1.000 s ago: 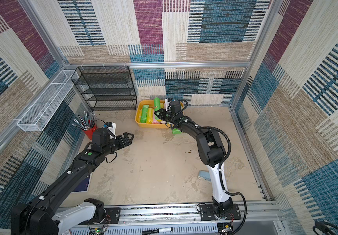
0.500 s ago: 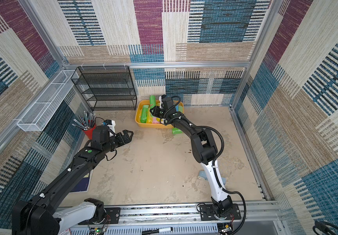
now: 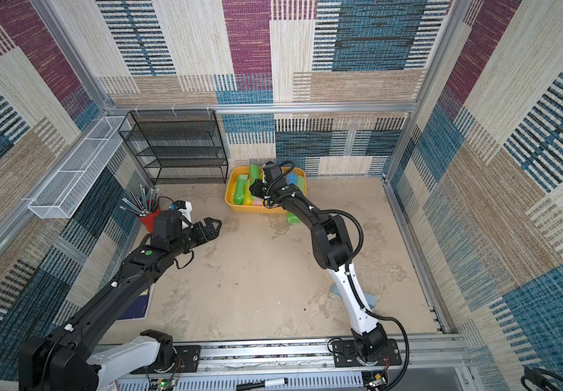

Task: Put the roll of trash bags into the storage box
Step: Place the roll of trash bags in the storage box.

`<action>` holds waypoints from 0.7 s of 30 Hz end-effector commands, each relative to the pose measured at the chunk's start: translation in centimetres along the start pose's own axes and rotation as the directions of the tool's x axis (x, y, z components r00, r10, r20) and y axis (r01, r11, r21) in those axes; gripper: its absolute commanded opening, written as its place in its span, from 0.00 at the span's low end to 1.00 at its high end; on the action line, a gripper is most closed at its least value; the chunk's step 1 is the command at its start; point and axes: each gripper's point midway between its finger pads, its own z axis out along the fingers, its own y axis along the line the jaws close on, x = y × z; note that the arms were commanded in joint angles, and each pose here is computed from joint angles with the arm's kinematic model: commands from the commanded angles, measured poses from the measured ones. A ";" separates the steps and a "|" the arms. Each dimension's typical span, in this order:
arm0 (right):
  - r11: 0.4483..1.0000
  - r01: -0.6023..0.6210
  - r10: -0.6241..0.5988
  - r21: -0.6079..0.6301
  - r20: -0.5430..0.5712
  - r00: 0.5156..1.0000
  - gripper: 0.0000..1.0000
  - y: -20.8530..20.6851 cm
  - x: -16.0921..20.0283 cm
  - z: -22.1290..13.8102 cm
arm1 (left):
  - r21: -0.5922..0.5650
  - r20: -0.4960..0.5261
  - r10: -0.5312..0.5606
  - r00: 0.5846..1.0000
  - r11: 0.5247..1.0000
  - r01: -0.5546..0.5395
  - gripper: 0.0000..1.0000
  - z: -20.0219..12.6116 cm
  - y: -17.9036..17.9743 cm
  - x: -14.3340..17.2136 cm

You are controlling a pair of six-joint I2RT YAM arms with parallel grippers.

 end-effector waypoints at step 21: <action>0.989 0.134 -0.141 0.069 0.104 0.985 0.96 3.3 -4.8 -8.4 | 0.076 -0.005 0.032 0.999 0.997 -0.032 0.96 -0.8 -1.6 -0.2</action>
